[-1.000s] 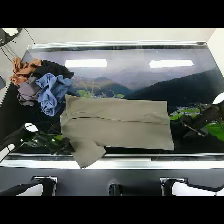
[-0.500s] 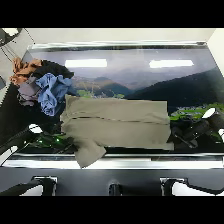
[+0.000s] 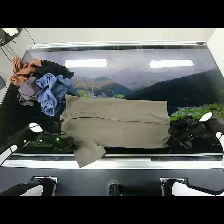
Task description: Fold the shirts.
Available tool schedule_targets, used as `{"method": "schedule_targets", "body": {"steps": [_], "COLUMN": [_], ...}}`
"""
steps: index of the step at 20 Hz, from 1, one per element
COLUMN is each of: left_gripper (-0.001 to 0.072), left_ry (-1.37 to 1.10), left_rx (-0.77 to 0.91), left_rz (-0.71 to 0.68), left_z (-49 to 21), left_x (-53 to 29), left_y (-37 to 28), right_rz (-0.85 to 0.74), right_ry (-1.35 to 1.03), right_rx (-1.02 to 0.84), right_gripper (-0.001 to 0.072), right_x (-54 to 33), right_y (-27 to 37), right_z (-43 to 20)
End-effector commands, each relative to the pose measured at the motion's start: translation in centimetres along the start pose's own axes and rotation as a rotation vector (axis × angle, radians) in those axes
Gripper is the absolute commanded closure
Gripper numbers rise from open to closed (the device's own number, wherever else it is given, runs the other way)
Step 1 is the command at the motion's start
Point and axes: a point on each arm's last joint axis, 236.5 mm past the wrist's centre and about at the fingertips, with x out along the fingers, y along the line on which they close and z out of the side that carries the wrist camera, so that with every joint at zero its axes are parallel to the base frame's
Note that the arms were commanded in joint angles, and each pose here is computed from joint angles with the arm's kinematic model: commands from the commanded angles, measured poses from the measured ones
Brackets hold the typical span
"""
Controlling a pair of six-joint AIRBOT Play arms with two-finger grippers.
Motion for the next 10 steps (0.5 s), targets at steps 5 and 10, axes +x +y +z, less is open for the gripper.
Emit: {"method": "schedule_targets", "body": {"steps": [5,10], "left_gripper": [0.0688,0.0688], "left_ry": [-0.362,-0.407], "left_rx": [0.253,0.256], "left_rz": [-0.036,-0.032], "left_z": [10.3,18.9], "left_x": [-13.2,-15.0], "left_y": [-9.2,-10.3], "right_rz": [0.173,-0.017], "right_ry": [-0.391,-0.521], "right_rx": [-0.132,-0.222], "right_gripper": [0.0670,0.0669], "right_x": [-11.2,-12.6], "right_y": [9.0,11.8], "right_z": [8.2,14.6]}}
